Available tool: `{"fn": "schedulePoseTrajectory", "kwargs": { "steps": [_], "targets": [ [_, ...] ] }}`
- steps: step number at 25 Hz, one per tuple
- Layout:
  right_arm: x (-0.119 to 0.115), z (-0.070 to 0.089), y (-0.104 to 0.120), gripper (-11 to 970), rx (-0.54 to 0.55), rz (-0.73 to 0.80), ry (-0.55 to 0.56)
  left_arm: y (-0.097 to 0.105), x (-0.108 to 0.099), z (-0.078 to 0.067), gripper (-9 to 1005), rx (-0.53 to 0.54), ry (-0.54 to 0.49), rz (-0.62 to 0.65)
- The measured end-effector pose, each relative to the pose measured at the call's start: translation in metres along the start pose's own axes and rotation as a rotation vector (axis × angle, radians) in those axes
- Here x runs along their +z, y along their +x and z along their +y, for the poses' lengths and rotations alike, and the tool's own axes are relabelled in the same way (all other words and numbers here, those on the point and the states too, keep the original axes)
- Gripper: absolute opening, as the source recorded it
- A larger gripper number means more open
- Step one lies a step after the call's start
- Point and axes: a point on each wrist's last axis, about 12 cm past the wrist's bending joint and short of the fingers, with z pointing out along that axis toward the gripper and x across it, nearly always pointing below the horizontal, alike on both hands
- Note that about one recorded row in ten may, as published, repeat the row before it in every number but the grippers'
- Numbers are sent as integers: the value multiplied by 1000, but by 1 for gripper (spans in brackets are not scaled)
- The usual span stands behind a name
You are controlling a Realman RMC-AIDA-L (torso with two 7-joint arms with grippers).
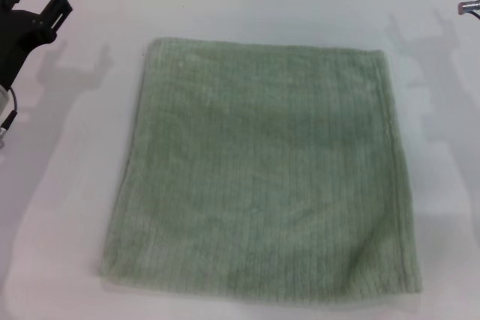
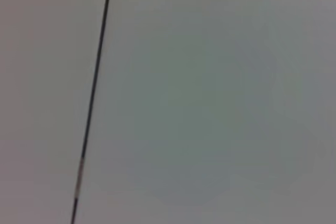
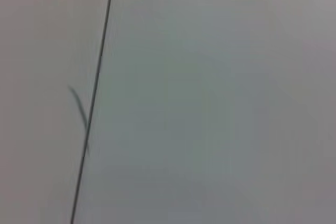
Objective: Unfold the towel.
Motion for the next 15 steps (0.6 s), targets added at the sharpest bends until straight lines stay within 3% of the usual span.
{"fn": "schedulePoseTrajectory", "kwargs": {
  "steps": [2,15],
  "targets": [
    [2,-2,3,817,-22,11,-1,0,1,2,810,15,-18,-3],
    [9,-3,2,816,-45,9,-11,-1,7,3,767,13,-41,-17]
  ]
}}
